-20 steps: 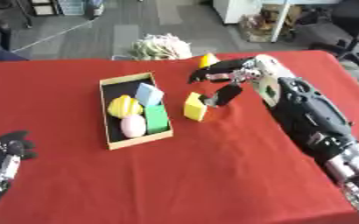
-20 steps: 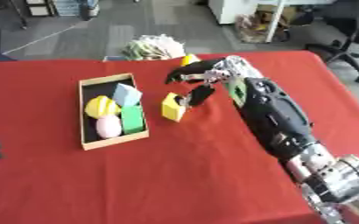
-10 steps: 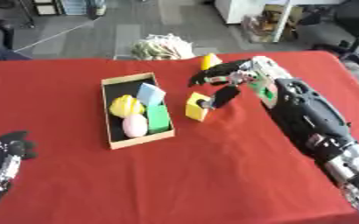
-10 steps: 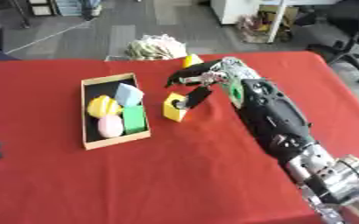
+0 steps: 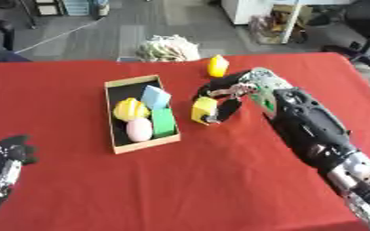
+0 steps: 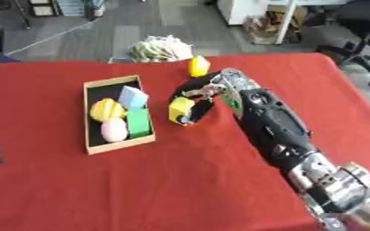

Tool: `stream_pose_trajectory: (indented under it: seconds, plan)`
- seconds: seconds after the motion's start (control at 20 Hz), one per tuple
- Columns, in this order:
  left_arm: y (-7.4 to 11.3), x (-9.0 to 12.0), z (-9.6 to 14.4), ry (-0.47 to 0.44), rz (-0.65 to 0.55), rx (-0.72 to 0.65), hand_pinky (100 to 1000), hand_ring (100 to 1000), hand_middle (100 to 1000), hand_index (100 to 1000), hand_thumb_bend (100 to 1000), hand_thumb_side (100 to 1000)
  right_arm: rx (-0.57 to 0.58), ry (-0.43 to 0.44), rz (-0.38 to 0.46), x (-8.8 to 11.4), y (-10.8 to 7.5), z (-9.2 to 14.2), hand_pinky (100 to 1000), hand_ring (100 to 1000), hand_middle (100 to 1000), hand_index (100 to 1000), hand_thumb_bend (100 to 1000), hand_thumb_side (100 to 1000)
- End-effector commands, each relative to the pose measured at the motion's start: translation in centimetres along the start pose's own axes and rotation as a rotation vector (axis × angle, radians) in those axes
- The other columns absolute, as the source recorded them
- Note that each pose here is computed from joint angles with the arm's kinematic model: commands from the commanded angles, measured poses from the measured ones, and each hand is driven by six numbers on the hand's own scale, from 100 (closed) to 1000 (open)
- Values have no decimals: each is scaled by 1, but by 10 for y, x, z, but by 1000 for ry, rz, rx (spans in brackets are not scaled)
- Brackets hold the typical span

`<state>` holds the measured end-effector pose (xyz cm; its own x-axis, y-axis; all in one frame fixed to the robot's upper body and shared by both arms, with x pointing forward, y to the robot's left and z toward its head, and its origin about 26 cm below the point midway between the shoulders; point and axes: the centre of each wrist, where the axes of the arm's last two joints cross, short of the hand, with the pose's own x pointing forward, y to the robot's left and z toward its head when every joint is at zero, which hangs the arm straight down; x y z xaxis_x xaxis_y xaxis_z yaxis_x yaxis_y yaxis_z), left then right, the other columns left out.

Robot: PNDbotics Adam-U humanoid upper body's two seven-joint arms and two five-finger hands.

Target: Pick up objects on the table and place them in the box.

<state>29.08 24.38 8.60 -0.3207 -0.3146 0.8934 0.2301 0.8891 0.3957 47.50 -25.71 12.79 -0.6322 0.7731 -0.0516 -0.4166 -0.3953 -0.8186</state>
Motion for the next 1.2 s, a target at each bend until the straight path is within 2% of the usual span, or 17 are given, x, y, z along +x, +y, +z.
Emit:
stream_pose_trajectory:
  seconds: [0.05,0.15,0.25,0.4,0.75,1.0,1.2]
  plan:
    - [6,3,0,-12,-20,5,768,635,628,816,100,672,184,-119,142,-8,-6,7,598,692,758,917,165,480]
    - [6,3,0,-11,-19,5,769,635,628,816,100,673,147,-112,123,-9,-7,8,526,615,678,844,103,467]
    - [6,3,0,-10,-19,6,769,634,628,816,100,672,99,-111,109,-9,-11,10,486,576,633,808,100,441]
    - [6,3,0,-12,-18,5,769,634,628,816,100,671,-19,-119,88,-7,-31,16,462,555,609,797,100,390]
    - [4,7,-3,-29,-11,-7,769,633,628,816,100,666,-261,-130,23,7,-89,26,447,539,600,792,100,318]
    - [3,13,-7,-55,-10,-21,769,633,628,816,100,663,-357,-117,-16,15,-110,24,445,537,595,794,100,281]
    - [2,19,-12,-82,-11,-38,769,633,627,815,100,662,-420,-83,-64,19,-118,19,446,534,601,807,100,255]
